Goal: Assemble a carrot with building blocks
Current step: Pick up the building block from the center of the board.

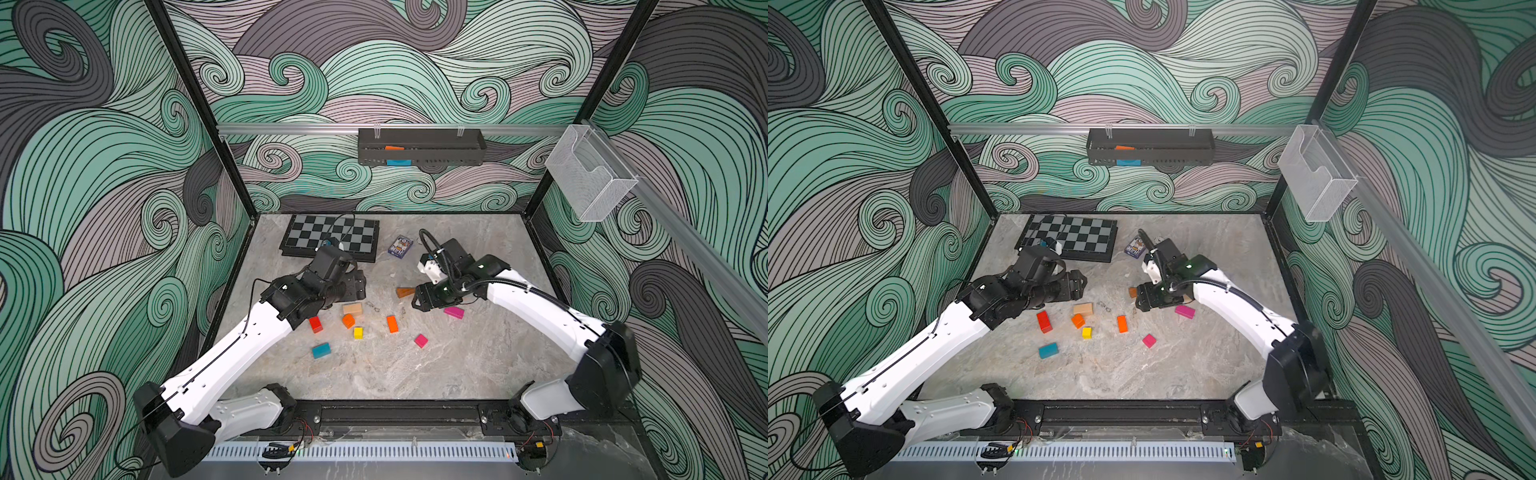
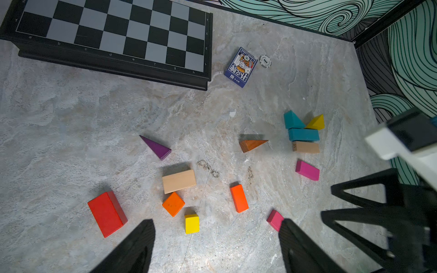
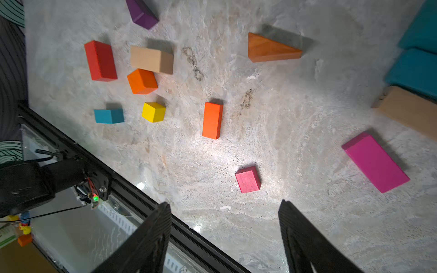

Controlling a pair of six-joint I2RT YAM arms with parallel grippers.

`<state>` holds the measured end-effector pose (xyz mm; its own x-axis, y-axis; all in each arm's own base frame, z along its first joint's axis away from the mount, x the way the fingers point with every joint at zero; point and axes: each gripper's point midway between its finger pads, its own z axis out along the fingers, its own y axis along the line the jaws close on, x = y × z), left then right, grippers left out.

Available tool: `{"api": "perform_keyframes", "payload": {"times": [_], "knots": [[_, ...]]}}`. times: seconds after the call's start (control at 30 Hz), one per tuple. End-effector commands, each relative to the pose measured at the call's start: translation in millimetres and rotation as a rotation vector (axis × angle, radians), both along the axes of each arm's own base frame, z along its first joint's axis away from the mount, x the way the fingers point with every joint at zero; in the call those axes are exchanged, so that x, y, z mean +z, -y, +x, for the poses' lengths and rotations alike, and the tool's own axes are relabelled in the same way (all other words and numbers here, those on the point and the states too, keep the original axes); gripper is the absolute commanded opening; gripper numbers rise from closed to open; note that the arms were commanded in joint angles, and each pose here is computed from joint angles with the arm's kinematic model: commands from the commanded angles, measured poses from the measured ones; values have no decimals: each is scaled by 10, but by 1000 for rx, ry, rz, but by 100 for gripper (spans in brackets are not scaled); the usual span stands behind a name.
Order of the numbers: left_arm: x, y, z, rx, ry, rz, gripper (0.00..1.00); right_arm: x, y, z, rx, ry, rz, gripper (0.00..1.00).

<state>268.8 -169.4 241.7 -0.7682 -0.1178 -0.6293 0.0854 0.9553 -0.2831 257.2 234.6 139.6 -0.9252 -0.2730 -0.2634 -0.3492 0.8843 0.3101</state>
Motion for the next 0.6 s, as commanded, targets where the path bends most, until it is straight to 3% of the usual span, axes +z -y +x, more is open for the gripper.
{"api": "perform_keyframes", "payload": {"times": [0.0,0.2,0.57], "knots": [[119,-26,-65,-34,8,-15,84,-217,-77,94,27,32,-79,74],[52,-28,-114,-45,-14,-34,84,-598,-322,142,91,18,-158,74],[10,-44,-166,-45,-25,-50,83,-902,-641,150,146,22,-191,73]]}}
